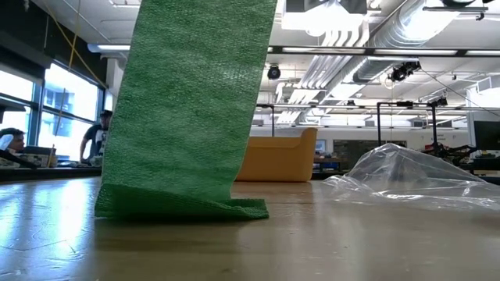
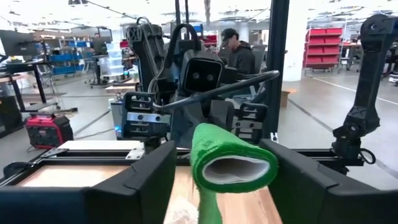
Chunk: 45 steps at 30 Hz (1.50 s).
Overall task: Roll bandage
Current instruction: Roll the green bandage
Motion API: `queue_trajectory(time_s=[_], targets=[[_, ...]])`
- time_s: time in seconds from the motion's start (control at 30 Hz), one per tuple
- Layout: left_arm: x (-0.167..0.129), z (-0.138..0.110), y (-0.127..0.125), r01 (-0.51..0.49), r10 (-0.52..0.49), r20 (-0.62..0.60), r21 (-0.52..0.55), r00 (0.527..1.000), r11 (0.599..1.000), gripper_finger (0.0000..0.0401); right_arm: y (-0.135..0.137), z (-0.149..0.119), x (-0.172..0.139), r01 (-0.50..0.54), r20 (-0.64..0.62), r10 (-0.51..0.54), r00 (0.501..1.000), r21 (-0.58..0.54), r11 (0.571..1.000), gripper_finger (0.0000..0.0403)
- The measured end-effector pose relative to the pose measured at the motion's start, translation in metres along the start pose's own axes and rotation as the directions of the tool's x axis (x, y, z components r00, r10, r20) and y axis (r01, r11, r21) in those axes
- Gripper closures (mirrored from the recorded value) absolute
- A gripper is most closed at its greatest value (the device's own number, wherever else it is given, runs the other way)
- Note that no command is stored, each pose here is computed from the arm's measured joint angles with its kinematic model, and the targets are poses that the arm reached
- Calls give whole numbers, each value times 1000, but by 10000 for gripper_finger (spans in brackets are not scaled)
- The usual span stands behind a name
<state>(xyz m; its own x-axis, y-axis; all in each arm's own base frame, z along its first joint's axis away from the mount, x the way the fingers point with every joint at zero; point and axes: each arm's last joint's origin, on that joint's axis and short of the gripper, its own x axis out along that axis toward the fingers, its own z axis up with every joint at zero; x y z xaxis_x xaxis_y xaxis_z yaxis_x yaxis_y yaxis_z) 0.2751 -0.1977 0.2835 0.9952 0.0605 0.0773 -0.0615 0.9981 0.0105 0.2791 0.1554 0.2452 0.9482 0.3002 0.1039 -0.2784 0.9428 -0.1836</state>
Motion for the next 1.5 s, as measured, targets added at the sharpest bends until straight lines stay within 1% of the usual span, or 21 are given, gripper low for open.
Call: queue_trajectory(time_s=[0.17, 0.3, 0.4, 0.5, 0.57, 0.63, 0.77, 0.9, 1.0, 1.1, 1.2, 1.23, 1.37, 1.5], targets=[[0, 0, -1, 32, -32, 2, 7, 999, 999, 224, 0, 0, 0, 0, 0, 0, 1000, 7, 1000, 403], [0, 0, -1, 34, -34, 2, 10, 999, 999, 259, 0, 0, 0, 0, 0, 0, 1000, 9, 1000, 403], [0, 0, -1, 34, -34, 2, 26, 999, 999, 276, 0, 0, 0, 0, 0, 0, 1000, 8, 1000, 403], [0, 0, -1, 34, -35, 3, 42, 999, 999, 282, 0, 0, 0, 0, 0, 0, 1000, 7, 1000, 403], [0, 0, -1, 35, -35, 4, 59, 999, 998, 279, 0, 0, 0, 3, -1, -3, 1000, 6, 1000, 403], [0, 0, -1, 35, -35, 4, 71, 999, 997, 268, 0, 0, 0, 8, -2, -8, 1000, -3, 1000, 403], [-5, 4, 1, 46, -44, -24, 86, 999, 995, 225, 2, 1, -1, 58, -12, -59, 998, -33, 998, 403], [-17, 12, 6, 58, -54, -99, 40, 994, 998, 180, 5, 1, -2, 81, -18, -82, 996, -58, 995, 403], [-31, 15, 11, 61, -61, -189, -4, 980, 998, 165, 8, 2, -3, 99, -21, -101, 995, -84, 992, 403], [-44, 18, 9, 87, -90, -228, -25, 969, 996, 164, 10, 3, -4, 118, -24, -122, 992, -103, 988, 403], [-49, 20, -2, 146, -133, -191, 60, 973, 987, 175, 10, 3, -4, 118, -25, -122, 992, -106, 987, 403], [-49, 19, -6, 150, -132, -173, 96, 976, 984, 179, 10, 3, -4, 120, -25, -123, 992, -106, 987, 403], [-43, 16, -15, 102, -81, -109, 212, 991, 972, 195, 9, 3, -4, 121, -25, -124, 992, -106, 987, 403], [-34, 12, -16, 71, -55, -71, 240, 996, 968, 202, 9, 3, -4, 121, -25, -124, 992, -101, 987, 403]])
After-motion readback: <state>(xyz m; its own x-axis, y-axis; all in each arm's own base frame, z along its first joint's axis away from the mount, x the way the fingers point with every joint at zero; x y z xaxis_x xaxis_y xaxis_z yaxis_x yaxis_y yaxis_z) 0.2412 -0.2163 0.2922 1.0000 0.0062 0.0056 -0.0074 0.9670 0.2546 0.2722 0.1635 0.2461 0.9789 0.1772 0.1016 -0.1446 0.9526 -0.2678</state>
